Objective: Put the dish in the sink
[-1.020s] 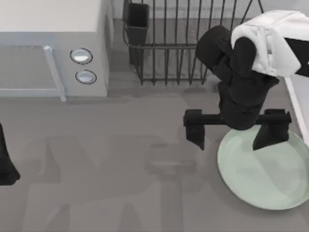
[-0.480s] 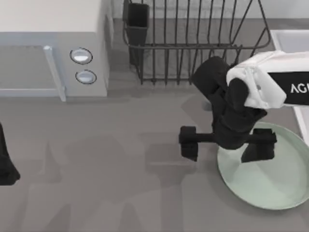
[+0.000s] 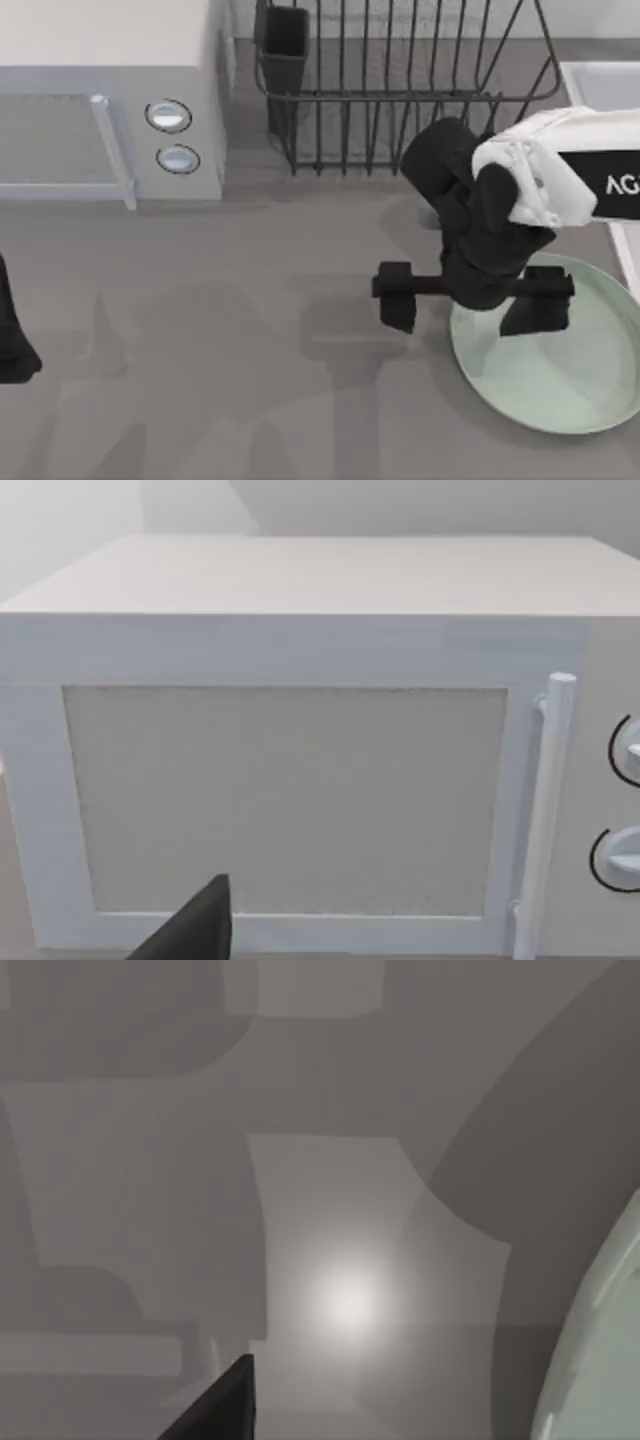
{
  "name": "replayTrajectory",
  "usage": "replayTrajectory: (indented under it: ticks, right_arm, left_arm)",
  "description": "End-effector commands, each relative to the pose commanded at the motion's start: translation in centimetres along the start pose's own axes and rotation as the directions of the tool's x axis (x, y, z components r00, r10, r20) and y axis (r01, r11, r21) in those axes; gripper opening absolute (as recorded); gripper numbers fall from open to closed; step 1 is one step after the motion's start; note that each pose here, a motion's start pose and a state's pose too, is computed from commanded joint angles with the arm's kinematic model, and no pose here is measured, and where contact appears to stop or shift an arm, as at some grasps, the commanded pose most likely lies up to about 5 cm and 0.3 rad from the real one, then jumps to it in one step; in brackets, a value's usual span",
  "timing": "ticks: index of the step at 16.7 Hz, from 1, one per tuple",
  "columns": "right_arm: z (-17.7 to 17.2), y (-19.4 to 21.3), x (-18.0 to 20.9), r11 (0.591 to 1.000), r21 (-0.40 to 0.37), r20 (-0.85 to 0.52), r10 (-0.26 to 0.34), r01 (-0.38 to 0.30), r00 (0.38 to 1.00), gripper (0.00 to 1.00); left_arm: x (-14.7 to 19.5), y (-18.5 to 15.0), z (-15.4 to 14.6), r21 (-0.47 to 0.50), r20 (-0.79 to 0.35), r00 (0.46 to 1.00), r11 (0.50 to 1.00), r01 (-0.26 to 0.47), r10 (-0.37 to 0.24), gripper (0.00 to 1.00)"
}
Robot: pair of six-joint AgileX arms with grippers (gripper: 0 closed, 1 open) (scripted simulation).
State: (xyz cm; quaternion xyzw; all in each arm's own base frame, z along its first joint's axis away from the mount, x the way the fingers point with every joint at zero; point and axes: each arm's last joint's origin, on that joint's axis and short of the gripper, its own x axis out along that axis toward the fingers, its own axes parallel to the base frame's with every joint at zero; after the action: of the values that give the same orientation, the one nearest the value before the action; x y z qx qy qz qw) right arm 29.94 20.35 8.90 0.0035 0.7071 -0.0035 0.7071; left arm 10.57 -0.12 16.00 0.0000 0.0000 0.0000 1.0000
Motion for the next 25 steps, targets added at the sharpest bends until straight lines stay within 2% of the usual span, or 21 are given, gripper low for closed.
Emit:
replayTrajectory:
  ticks: [10, 18, 19, 22, 25]
  right_arm:
    - [0.0, 0.0, 0.0, 1.000, 0.000, 0.000, 0.000, 0.000, 1.000, 0.02]
    - [0.0, 0.0, 0.0, 1.000, 0.000, 0.000, 0.000, 0.000, 1.000, 0.00]
    - [0.4, -0.5, -3.4, 0.999, 0.006, 0.093, 0.040, -0.040, 0.995, 0.00]
    - [0.7, -0.2, -4.0, 0.999, 0.006, 0.087, 0.036, -0.037, 0.996, 0.00]
    - [1.8, 0.7, -6.4, 1.000, 0.007, 0.075, 0.028, -0.029, 0.997, 0.00]
  left_arm:
    - [0.0, 0.0, 0.0, 0.000, 0.000, 1.000, 1.000, 0.000, 0.000, 1.00]
    - [0.0, 0.0, 0.0, 0.000, 0.000, 1.000, 1.000, 0.000, 0.000, 1.00]
    - [0.0, 0.0, 0.0, 0.000, 0.000, 1.000, 1.000, 0.000, 0.000, 1.00]
    - [0.0, 0.0, 0.0, 0.000, 0.000, 1.000, 1.000, 0.000, 0.000, 1.00]
    - [0.0, 0.0, 0.0, 0.000, 0.000, 1.000, 1.000, 0.000, 0.000, 1.00]
